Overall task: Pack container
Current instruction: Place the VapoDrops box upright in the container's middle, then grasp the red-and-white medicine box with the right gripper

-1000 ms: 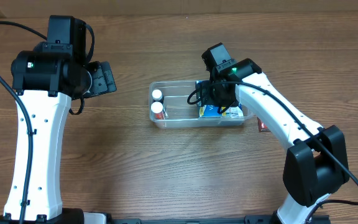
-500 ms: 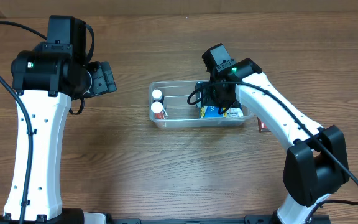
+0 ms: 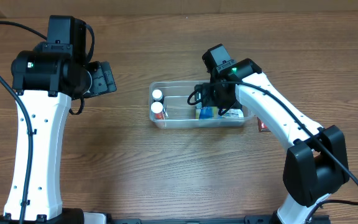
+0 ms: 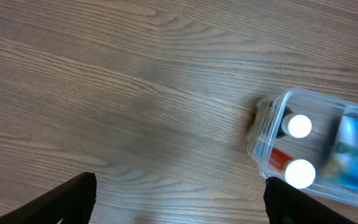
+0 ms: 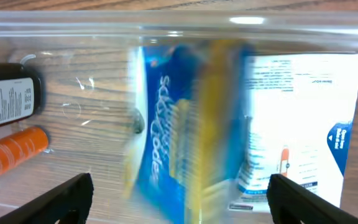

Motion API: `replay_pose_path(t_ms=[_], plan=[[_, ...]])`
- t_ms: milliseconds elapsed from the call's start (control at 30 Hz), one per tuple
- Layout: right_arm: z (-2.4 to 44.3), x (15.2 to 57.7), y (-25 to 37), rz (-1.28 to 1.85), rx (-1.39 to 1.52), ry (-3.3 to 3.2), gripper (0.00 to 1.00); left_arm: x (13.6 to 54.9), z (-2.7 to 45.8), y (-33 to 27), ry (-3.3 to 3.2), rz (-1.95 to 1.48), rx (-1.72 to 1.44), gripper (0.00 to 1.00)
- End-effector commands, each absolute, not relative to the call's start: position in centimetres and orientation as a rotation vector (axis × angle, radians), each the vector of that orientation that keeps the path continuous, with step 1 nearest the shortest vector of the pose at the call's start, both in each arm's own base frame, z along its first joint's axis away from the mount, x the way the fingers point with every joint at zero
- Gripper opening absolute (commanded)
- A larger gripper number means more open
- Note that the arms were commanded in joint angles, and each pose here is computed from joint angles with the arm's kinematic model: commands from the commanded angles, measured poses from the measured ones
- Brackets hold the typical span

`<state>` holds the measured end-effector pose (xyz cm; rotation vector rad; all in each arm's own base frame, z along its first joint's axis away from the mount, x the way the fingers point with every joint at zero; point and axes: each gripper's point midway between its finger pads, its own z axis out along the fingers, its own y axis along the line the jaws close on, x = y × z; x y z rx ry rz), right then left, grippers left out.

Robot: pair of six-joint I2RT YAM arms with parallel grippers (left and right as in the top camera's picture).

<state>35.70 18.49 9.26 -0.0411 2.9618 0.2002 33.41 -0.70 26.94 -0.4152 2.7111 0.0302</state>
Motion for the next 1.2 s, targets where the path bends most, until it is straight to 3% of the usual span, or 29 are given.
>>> replay_pose_path(t_ms=[0,200,300,400,500,600,800,933,1167], plan=[[9.3,35.7,18.5,0.209,-0.035,2.961,0.94,33.3,26.9,-0.8,2.717,0.034,-0.381,0.88],[9.7,36.5,18.1,0.164,-0.035,2.930,0.94,33.3,26.9,-0.8,2.717,0.034,-0.381,0.88],[12.2,37.5,16.6,0.040,-0.041,2.866,0.96,33.2,26.9,-0.8,2.720,0.036,-0.381,0.88],[19.9,39.1,12.3,-0.146,0.100,2.687,1.00,33.2,26.9,-0.8,2.719,0.036,-0.381,0.88],[26.0,39.6,7.8,-0.111,0.263,2.568,1.00,33.2,26.9,-0.8,2.720,0.036,-0.381,0.88],[28.5,39.5,2.5,-0.091,0.362,2.516,1.00,33.2,26.9,-0.8,2.720,0.036,-0.381,0.88],[22.3,37.2,-3.9,-0.028,0.428,2.757,1.00,33.2,26.9,-0.8,2.719,0.035,-0.381,0.88],[15.6,35.0,-3.1,0.022,0.279,2.970,1.00,33.3,26.9,-0.8,2.717,0.035,-0.381,0.88],[8.8,33.0,-2.8,0.021,0.182,3.070,1.00,33.3,26.9,-0.8,2.716,0.034,-0.381,0.88]])
